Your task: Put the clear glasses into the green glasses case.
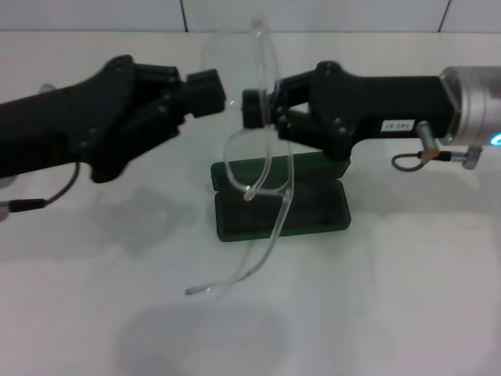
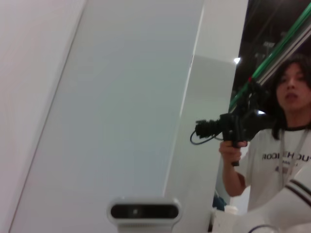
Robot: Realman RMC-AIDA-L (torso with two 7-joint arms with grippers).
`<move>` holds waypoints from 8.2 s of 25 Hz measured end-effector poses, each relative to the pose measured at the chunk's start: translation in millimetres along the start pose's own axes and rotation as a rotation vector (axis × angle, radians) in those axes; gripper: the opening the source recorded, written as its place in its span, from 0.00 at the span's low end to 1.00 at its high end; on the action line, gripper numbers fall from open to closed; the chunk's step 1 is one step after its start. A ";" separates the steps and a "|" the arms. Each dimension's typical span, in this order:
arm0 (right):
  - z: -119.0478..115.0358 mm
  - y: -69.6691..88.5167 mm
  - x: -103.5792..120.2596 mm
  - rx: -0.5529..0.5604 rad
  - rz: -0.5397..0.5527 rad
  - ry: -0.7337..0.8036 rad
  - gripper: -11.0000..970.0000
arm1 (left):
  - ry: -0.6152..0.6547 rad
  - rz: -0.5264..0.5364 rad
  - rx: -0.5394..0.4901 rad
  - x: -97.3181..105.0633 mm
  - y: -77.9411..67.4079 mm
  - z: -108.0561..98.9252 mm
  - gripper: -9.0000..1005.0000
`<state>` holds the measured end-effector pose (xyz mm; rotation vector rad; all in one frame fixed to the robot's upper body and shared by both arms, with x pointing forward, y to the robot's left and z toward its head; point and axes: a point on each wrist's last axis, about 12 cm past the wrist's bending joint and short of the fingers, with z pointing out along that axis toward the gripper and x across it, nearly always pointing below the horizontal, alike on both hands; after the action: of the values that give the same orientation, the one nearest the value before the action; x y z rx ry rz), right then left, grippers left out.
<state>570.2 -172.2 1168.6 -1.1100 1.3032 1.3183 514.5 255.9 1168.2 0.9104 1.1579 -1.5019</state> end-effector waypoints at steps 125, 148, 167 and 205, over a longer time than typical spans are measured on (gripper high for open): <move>-4.2 0.8 0.5 0.163 -0.059 -0.496 0.13 | -0.126 0.139 0.110 -1.5 -2.7 31.5 0.06; 16.3 15.6 15.2 0.010 -0.003 -0.356 0.13 | -0.133 0.132 0.106 -0.3 -2.5 31.2 0.06; 30.3 24.5 14.6 -0.072 -0.005 -0.322 0.13 | -0.150 0.118 0.074 2.4 0.9 28.6 0.06; 37.0 10.9 19.9 0.031 -0.010 -0.236 0.13 | -0.111 0.136 -0.047 5.6 8.3 17.7 0.06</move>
<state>557.0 -134.6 1151.3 -0.9078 1.1387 1.3723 521.5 236.9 1165.7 0.8459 1.0268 -1.3921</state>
